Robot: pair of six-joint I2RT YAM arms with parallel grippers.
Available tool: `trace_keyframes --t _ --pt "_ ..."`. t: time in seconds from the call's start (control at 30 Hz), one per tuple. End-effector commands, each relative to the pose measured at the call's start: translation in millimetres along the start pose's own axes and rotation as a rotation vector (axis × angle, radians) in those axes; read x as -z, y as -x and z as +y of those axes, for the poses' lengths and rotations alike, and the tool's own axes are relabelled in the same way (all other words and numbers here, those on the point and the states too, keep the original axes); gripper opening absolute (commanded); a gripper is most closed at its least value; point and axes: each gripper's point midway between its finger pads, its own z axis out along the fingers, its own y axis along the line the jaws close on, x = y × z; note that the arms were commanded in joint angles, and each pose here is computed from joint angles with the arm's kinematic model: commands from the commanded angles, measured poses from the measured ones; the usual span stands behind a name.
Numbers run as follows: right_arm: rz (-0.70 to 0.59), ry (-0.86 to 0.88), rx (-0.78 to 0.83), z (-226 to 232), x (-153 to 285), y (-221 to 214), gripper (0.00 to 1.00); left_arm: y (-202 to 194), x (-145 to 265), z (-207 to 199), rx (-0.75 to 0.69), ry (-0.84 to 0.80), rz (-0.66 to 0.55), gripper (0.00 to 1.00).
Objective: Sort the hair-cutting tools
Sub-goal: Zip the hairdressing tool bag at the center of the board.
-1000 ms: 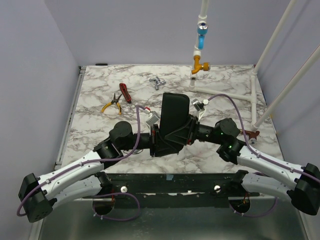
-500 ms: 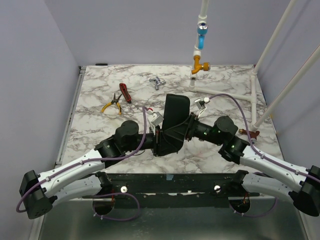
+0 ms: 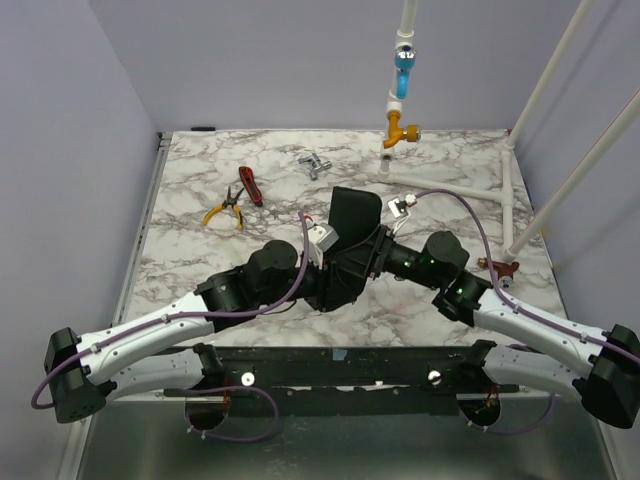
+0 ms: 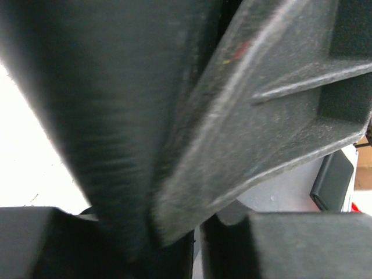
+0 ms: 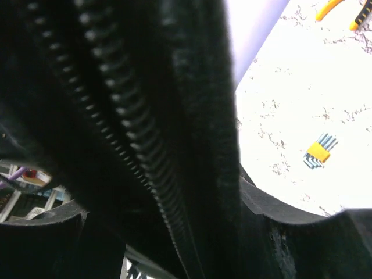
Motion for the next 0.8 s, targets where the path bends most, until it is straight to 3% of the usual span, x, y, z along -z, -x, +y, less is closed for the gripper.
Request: trace_keyframes --t 0.0,0.17,0.27,0.37,0.53,0.67,0.77 --pt "-0.003 0.014 -0.097 1.5 -6.5 -4.8 0.60 10.0 -12.3 -15.7 -0.081 -0.051 -0.038 0.35" --pt "-0.016 -0.004 -0.079 -4.4 -1.6 -5.9 0.57 12.7 -7.2 -30.6 -0.081 -0.137 -0.067 0.36" --pt "-0.029 -0.002 -0.053 -2.8 2.6 -3.9 0.49 10.3 -1.2 -33.2 -0.085 -0.159 -0.075 0.34" --pt "-0.036 0.015 -0.043 2.2 4.7 -1.9 0.34 12.7 2.1 -38.6 -0.094 -0.190 -0.093 0.36" --pt "-0.025 0.096 -0.035 17.0 5.2 -2.7 0.13 16.4 6.6 -45.5 -0.094 -0.222 -0.114 0.54" --pt "-0.048 0.106 -0.005 25.4 10.9 4.1 0.06 23.8 22.1 -41.9 -0.095 -0.204 -0.183 0.76" --pt "-0.051 0.125 0.030 34.2 14.9 7.6 0.03 29.4 36.3 -36.4 -0.090 -0.203 -0.235 0.83"
